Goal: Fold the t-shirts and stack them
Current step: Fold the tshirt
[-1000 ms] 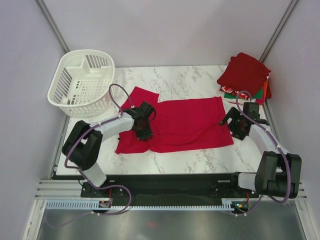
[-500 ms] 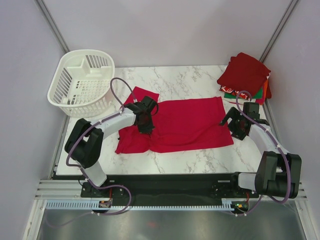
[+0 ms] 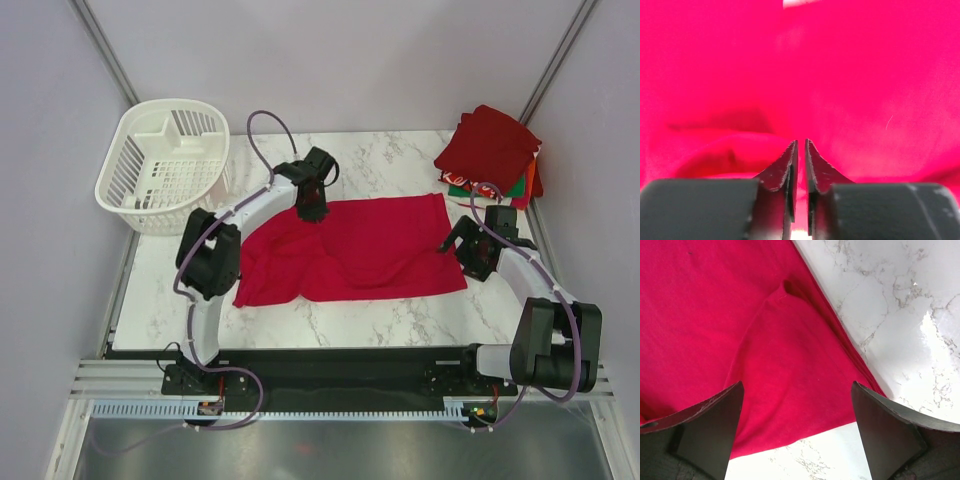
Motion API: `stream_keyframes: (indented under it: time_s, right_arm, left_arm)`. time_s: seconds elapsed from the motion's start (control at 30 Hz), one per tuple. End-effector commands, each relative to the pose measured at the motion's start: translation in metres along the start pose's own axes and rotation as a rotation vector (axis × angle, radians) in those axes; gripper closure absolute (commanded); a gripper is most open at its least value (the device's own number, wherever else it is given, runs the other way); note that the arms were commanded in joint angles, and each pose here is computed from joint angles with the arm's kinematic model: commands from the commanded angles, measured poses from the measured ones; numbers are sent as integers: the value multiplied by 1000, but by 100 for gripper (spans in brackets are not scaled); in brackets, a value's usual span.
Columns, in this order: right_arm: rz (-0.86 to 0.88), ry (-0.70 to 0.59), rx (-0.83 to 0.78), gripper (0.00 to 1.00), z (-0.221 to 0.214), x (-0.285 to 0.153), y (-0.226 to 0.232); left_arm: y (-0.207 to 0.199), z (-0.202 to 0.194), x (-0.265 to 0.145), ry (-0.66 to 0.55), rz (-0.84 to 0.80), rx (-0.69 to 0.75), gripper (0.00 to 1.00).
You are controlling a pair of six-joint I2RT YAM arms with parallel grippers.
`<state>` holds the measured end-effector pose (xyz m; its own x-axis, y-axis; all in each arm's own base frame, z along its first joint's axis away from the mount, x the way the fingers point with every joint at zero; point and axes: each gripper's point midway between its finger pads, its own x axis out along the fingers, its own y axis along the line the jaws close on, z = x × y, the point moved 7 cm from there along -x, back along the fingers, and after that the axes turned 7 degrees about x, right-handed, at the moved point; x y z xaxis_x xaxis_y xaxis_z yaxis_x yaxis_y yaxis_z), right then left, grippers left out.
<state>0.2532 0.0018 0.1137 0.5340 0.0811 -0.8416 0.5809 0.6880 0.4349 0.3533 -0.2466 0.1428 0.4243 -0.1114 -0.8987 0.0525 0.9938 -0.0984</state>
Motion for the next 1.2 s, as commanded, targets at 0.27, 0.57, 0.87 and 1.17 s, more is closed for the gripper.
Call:
stream_keyframes:
  time_s: [0.27, 0.57, 0.87, 1.17]
  right_arm:
    - [60, -5, -38, 4, -5, -6, 6]
    - [65, 10, -18, 11, -14, 2, 4]
    - [50, 21, -32, 51, -19, 27, 6]
    - [126, 4, -14, 72, -4, 22, 29]
  left_arm:
    - [23, 54, -9, -42, 138, 45, 29]
    - [75, -30, -74, -41, 211, -38, 40]
    - [90, -108, -54, 23, 77, -129, 48]
    - [85, -108, -21, 24, 53, -126, 51]
